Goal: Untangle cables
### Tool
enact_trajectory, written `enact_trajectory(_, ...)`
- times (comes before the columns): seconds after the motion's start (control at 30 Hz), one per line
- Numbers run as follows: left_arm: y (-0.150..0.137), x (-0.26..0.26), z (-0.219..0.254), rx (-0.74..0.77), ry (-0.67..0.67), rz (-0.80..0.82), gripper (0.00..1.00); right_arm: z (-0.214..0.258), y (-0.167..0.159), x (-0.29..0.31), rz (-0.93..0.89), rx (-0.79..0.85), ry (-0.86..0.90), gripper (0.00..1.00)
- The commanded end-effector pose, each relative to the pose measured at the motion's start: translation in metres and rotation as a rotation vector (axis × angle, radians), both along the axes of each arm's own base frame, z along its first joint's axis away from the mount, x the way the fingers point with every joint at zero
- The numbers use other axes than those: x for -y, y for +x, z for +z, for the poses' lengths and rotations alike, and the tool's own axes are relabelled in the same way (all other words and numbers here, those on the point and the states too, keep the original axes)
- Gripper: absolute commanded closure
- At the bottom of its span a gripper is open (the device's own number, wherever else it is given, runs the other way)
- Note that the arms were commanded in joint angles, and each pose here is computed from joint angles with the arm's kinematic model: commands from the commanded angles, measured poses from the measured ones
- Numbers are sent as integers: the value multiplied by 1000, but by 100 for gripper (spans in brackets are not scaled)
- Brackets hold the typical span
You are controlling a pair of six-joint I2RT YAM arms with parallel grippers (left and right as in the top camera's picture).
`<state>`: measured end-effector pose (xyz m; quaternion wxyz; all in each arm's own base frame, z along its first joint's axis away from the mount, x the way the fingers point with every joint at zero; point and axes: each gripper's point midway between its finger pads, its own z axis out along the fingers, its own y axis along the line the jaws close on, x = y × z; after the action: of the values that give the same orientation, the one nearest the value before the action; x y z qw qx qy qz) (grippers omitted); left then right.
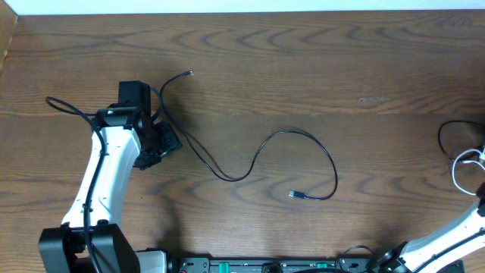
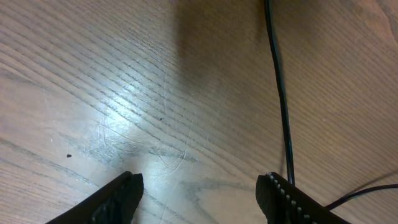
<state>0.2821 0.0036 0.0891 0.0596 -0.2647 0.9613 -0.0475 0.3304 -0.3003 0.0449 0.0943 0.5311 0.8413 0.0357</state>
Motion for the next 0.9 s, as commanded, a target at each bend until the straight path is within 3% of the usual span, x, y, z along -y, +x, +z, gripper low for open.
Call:
enact_trajectory(0.0,0,-1,1,1,3,-3,36,69,28,-6,110,136,-90,60)
enact_trajectory(0.13,0,-1,1,-1,3,-3,36,108,9,2,62,88,-207,60)
enact_trajectory(0.23,0,-1,1,-1,3,-3,36,128,-39,17,-81,-85,-332,62)
enact_trajectory(0.27,0,-1,1,-1,3,-3,36,130,-57,22,-154,-145,-358,67)
enact_trajectory(0.5,0,-1,1,-1,3,-3,36,96,-118,33,-421,-308,-359,79)
enact_trajectory(0.7,0,-1,1,-1,3,-3,36,38,-134,35,-477,-287,-305,84)
enact_trajectory(0.87,0,-1,1,-1,3,-3,36,-2,-111,27,-406,-152,-251,92)
